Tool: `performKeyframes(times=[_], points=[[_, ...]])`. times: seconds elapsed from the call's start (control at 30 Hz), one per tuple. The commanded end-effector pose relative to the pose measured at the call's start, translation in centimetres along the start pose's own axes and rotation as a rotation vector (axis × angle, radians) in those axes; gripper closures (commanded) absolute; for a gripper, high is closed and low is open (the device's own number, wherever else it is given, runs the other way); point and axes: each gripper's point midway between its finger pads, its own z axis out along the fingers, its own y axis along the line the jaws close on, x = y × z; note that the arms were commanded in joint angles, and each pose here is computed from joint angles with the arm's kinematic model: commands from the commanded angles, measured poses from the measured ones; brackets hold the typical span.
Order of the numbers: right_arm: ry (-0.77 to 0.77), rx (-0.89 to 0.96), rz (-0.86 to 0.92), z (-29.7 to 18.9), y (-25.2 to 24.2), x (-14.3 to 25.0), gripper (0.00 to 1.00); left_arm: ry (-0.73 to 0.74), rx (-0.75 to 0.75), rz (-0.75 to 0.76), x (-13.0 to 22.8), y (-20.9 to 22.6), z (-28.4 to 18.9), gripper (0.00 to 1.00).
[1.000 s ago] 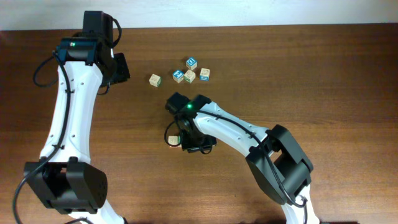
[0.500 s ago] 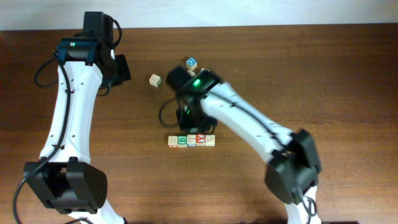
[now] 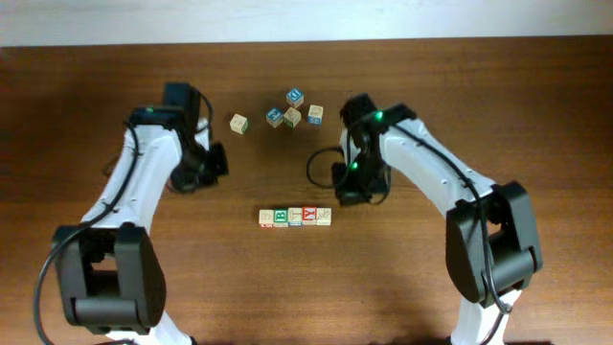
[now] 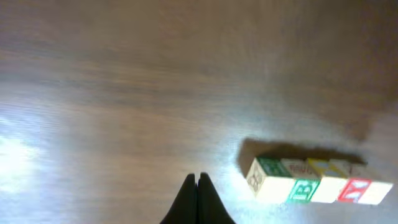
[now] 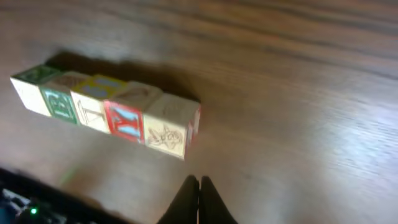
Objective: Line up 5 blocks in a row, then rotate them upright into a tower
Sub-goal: 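Move both grippers to opposite ends of the block row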
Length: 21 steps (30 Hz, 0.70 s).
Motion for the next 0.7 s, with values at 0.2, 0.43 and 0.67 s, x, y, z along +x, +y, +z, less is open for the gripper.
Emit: performKeyframes(times=[0.2, 0.43, 0.67], points=[[-0.168, -0.314, 0.048, -2.7, -2.4, 1.6, 0.95, 0.072, 0.162, 0.051, 3.9, -2.1, 5.2, 1.00], [-0.205, -0.532, 0.088, 0.4, -0.3, 0.1, 0.96, 0.040, 0.215, 0.124, 3.8, -4.9, 5.5, 1.00], [-0.214, -0.407, 0.166, 2.1, -1.8, 0.2, 0.96, 0.069, 0.206, 0.056, 4.6, -4.7, 6.1, 1.00]])
